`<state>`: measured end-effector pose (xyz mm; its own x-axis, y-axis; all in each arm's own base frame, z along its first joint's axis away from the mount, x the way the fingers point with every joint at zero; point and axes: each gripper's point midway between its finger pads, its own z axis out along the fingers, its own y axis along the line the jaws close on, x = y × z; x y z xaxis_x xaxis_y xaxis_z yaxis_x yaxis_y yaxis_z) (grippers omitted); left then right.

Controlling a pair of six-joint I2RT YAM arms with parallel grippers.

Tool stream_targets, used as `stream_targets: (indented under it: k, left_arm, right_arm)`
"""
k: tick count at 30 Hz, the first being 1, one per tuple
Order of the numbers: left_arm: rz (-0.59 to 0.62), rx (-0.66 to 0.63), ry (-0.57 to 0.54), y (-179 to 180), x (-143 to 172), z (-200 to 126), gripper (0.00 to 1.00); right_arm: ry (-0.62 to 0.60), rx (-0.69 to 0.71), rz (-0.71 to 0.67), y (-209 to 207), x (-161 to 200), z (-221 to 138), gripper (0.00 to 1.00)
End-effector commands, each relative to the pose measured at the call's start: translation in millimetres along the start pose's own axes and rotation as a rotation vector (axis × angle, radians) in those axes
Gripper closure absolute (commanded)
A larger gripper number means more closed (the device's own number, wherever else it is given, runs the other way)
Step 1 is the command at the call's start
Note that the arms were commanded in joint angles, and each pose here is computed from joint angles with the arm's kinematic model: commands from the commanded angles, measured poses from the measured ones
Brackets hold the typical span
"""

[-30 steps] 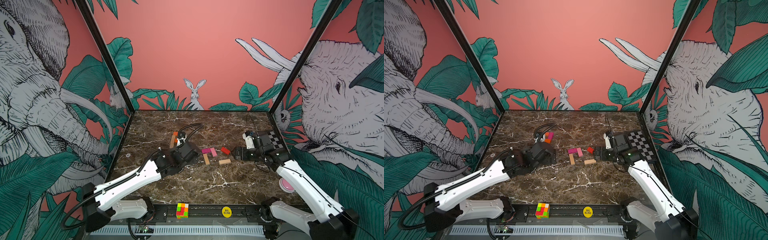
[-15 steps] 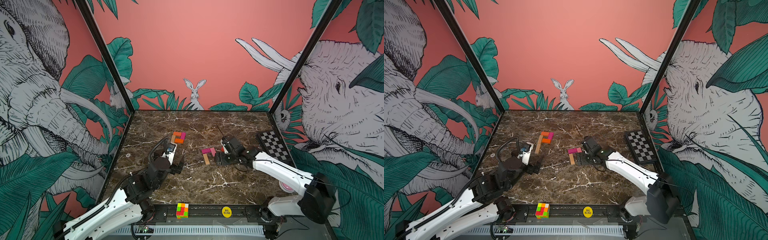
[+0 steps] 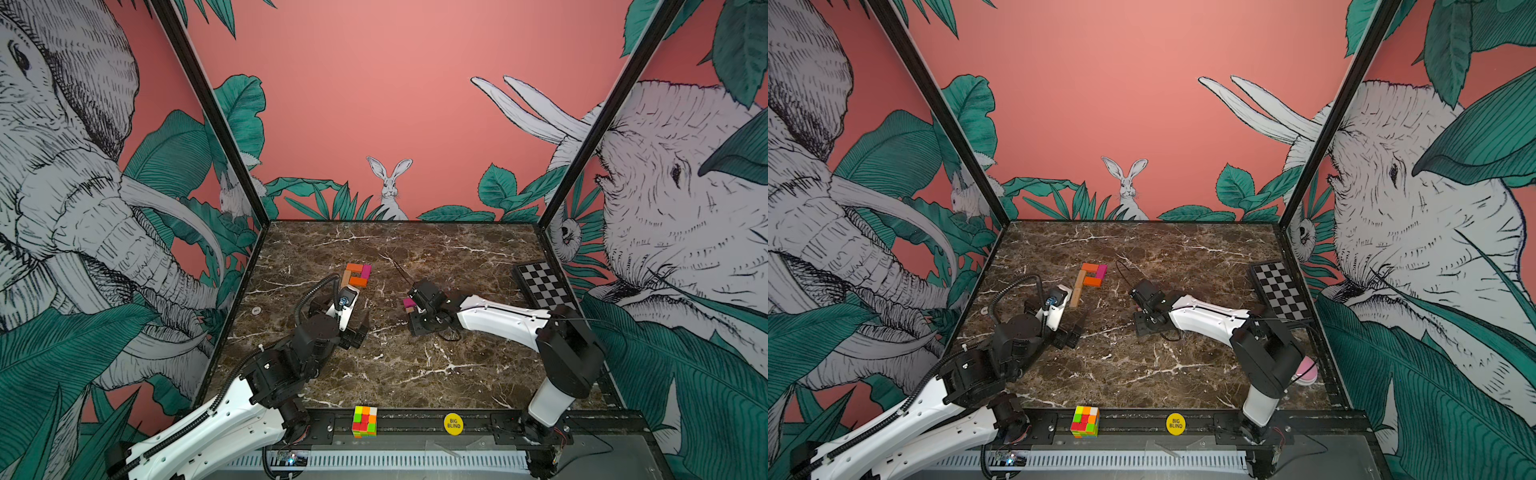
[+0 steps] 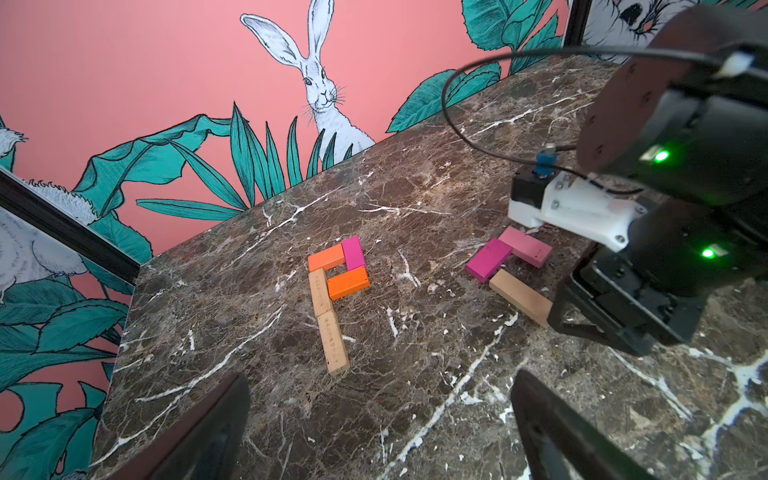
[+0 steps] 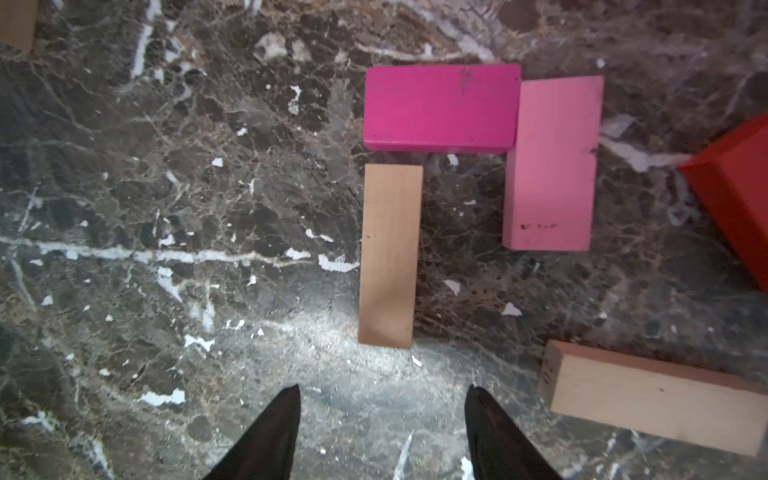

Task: Assemble the letter p with building blocks
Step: Assemble the building block at the center of the board.

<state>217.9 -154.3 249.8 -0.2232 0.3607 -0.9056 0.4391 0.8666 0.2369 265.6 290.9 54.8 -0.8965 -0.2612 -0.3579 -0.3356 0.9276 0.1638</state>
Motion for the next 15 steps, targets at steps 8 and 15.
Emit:
stream_targets:
  k: [8, 15]
  left_arm:
    - [-0.009, 0.004, -0.025, 2, -9, -2, 0.01]
    - [-0.011, 0.013, -0.023, 0, -9, 0, 0.0]
  right_arm:
    - [0.017, -0.003, -0.021, 9, -8, 20, 0.49]
    - [0.03, 0.032, -0.027, 4, -8, 27, 0.52]
